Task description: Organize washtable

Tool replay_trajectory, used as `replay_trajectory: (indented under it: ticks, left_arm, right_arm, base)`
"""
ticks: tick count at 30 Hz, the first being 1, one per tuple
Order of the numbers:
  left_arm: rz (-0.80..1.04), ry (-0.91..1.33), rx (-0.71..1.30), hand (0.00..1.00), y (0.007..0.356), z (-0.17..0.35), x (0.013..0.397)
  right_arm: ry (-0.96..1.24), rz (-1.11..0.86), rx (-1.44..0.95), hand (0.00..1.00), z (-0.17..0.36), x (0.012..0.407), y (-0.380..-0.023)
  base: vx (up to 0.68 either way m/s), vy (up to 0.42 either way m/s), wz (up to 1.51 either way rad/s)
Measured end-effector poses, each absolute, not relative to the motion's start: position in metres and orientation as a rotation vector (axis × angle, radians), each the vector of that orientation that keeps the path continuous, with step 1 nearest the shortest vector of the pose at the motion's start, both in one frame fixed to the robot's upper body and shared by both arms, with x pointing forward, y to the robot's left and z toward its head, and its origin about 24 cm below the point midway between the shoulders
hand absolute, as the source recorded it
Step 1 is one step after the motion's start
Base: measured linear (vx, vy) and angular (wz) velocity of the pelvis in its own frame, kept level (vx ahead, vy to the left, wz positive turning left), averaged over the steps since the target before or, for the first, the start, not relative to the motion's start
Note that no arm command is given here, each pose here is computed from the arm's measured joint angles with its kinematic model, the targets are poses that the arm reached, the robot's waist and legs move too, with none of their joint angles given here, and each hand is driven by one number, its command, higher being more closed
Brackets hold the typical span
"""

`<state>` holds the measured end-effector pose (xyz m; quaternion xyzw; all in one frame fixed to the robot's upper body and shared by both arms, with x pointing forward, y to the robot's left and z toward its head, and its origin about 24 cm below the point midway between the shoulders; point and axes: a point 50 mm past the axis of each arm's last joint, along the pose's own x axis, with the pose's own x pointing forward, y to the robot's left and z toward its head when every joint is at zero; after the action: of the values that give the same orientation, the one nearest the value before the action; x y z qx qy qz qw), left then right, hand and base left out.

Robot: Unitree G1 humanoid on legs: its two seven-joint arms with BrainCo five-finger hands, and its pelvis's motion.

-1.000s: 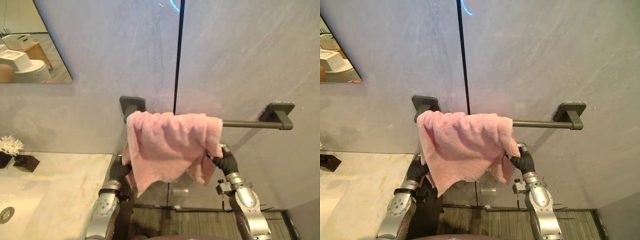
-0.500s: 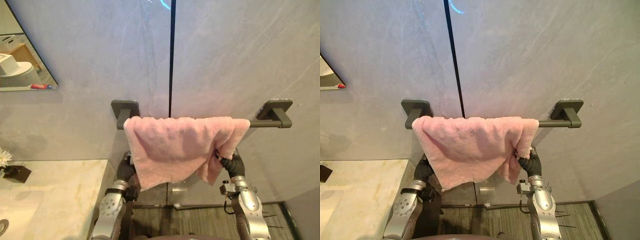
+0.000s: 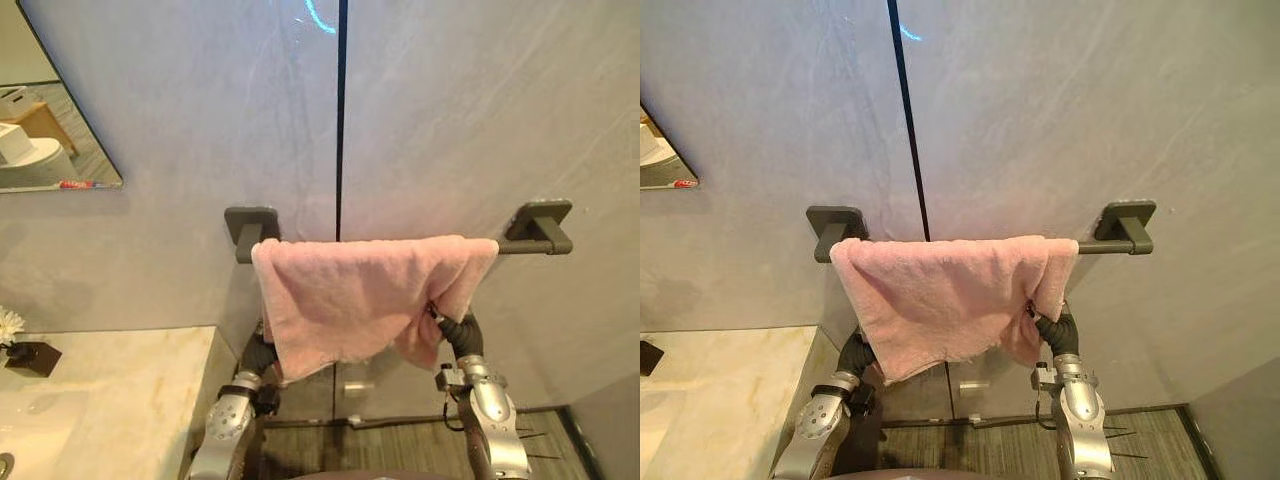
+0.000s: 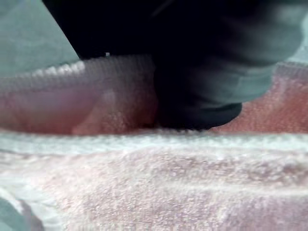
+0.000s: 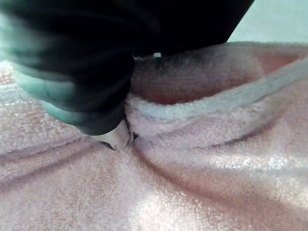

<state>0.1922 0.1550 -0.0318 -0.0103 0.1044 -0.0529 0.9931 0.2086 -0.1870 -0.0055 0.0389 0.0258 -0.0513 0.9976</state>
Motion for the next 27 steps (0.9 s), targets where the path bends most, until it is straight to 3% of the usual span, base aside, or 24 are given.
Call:
replay_trajectory:
  ticks: [11,19,27]
  left_arm:
    - [-0.014,0.242,0.002,0.0,0.166,-0.038,0.189]
    - [0.07,0.169,-0.042,0.0,0.172,-0.021,0.181]
    - [0.118,0.146,-0.087,0.0,0.171,-0.015,0.176]
  right_arm:
    - [0.138,-0.189,0.082,0.0,-0.021,0.203,-0.194]
    - [0.254,-0.322,0.137,0.0,-0.041,0.176,-0.204]
    - [0.215,-0.397,0.157,0.0,-0.03,0.162,-0.205]
  base:
    - [0.0,0.0,0.0]
    - [0.0,0.0,0.0]
    - [0.0,0.0,0.0]
